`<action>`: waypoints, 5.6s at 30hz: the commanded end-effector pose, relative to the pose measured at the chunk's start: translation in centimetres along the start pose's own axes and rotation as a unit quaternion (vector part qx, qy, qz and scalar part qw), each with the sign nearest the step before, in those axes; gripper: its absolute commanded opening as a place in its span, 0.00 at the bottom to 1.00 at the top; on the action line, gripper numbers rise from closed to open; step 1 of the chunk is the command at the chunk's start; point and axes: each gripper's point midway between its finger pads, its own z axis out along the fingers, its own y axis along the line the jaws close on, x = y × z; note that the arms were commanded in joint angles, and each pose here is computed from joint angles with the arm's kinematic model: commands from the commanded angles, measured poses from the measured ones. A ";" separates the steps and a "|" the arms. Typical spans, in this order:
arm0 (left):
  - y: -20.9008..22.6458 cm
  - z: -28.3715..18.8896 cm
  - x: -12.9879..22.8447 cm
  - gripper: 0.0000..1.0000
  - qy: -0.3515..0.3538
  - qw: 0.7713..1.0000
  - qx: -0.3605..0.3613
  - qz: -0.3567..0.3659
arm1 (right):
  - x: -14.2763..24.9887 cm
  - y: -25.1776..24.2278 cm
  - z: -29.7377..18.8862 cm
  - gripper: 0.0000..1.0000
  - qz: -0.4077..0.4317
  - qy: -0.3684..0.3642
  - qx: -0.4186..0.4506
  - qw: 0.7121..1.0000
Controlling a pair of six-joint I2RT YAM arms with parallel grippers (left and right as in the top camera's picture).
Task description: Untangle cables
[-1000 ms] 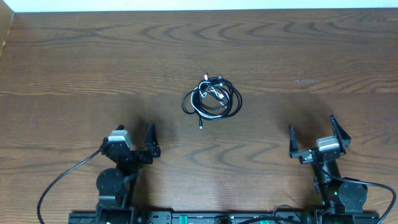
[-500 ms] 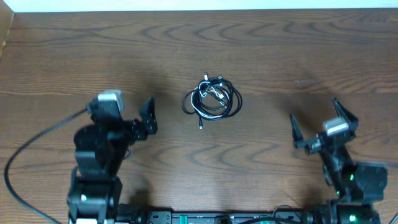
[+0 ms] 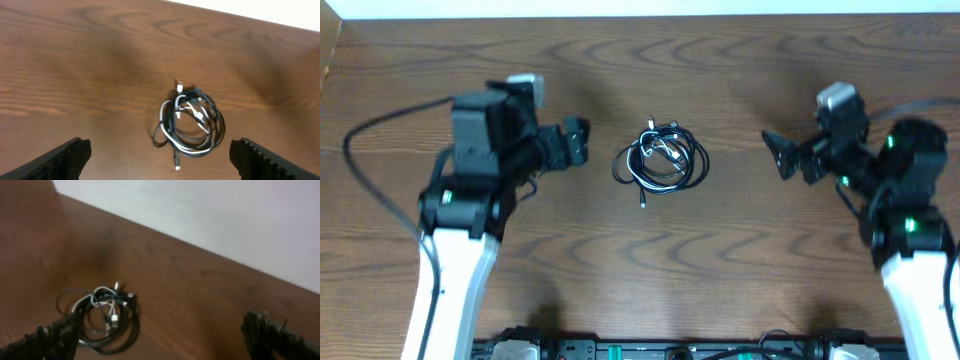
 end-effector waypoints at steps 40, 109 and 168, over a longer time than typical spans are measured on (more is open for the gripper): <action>-0.8 19.6 11.3 0.84 0.341 0.891 0.096 0.283 | 1.6 -1.8 6.9 0.99 0.099 0.128 -0.094 0.982; -14.3 5.3 -8.7 0.08 0.024 0.962 0.241 -0.124 | 3.8 0.3 10.3 0.94 0.191 0.177 -0.063 0.963; 0.2 21.5 -0.4 0.07 0.052 0.973 -0.205 0.089 | 6.5 -0.1 13.3 0.89 0.248 0.207 -0.010 0.946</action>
